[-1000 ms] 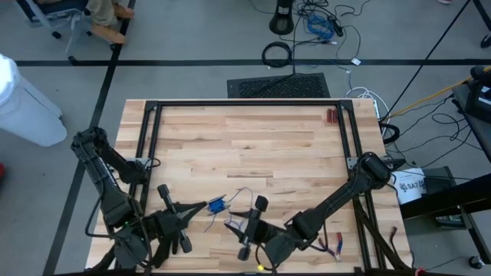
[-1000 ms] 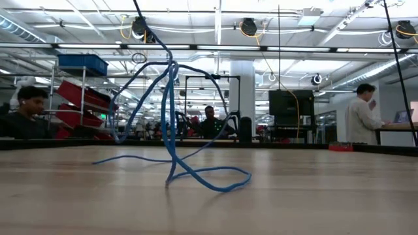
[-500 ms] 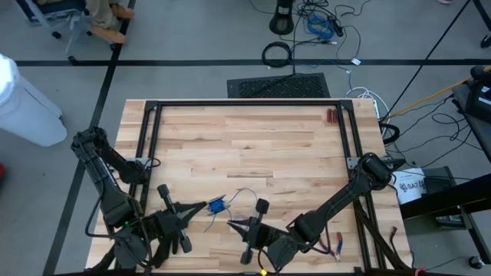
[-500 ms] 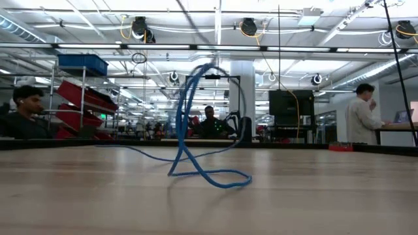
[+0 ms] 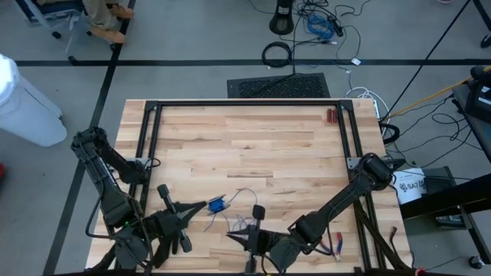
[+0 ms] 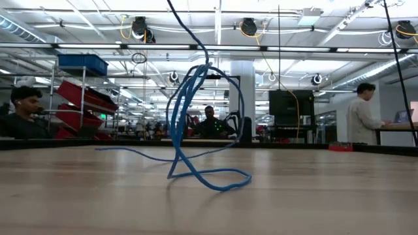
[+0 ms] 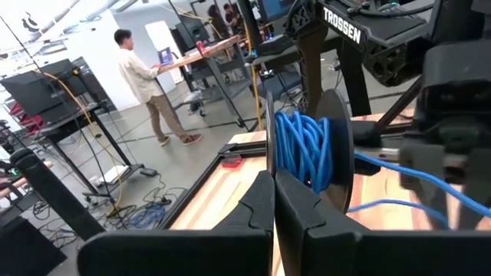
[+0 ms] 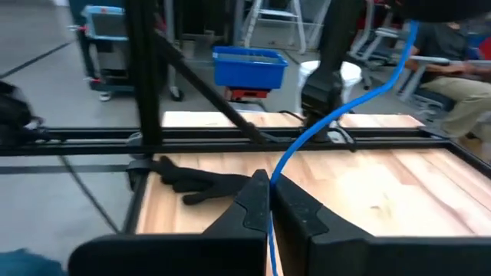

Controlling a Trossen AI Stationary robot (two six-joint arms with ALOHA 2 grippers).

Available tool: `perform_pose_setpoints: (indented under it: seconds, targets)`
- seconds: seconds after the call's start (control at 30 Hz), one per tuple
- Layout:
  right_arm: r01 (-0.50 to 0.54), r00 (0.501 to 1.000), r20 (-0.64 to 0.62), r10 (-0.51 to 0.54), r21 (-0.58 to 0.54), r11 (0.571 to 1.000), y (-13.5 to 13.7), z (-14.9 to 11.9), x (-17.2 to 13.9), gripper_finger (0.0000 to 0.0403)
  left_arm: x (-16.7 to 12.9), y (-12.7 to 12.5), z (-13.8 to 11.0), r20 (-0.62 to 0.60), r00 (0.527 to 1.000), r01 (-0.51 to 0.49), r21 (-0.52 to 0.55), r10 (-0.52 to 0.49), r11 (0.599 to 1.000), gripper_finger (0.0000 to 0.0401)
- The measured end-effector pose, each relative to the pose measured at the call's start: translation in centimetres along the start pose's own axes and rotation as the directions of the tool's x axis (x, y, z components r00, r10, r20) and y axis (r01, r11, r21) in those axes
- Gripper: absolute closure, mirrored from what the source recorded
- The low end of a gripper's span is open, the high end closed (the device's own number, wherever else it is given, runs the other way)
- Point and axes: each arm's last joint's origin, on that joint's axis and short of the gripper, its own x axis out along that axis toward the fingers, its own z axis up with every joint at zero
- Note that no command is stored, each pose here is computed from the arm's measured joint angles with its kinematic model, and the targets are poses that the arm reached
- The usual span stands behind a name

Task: Coil cords
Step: Uncoil the blue wire from the black spool

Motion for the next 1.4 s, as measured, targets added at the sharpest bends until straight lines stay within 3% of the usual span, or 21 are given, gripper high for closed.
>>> perform_pose_setpoints:
  seconds: [0.5,0.87,1.03,1.17,1.4]
  targets:
    - [-0.209,0.974,0.101,0.201,0.077,0.975,1.3,2.3,-1.9,0.0403,0.1,-0.1,-0.1,-0.001,1.0,-0.016,0.006,0.016,1.0,0.04]
    - [-0.253,0.952,0.175,0.25,-0.006,0.967,3.4,6.4,-4.7,0.0403,0.9,-0.4,-0.5,-0.015,1.0,-0.019,0.027,0.02,0.999,0.04]
    - [-0.157,0.966,0.192,0.17,-0.084,0.984,4.3,7.9,-6.7,0.0403,0.9,-0.6,-0.5,-0.024,0.998,0.051,0.047,-0.05,0.998,0.04]
    - [0.001,0.983,0.184,0.023,-0.131,0.991,4.7,8.6,-8.3,0.0403,0.9,-0.9,-0.6,-0.04,0.986,0.167,0.136,-0.164,0.976,0.04]
    - [0.275,0.955,0.168,-0.247,-0.178,0.945,5.1,8.5,-10.3,0.0403,0.1,-1.5,-0.6,-0.046,0.957,0.287,0.262,-0.285,0.921,0.04]
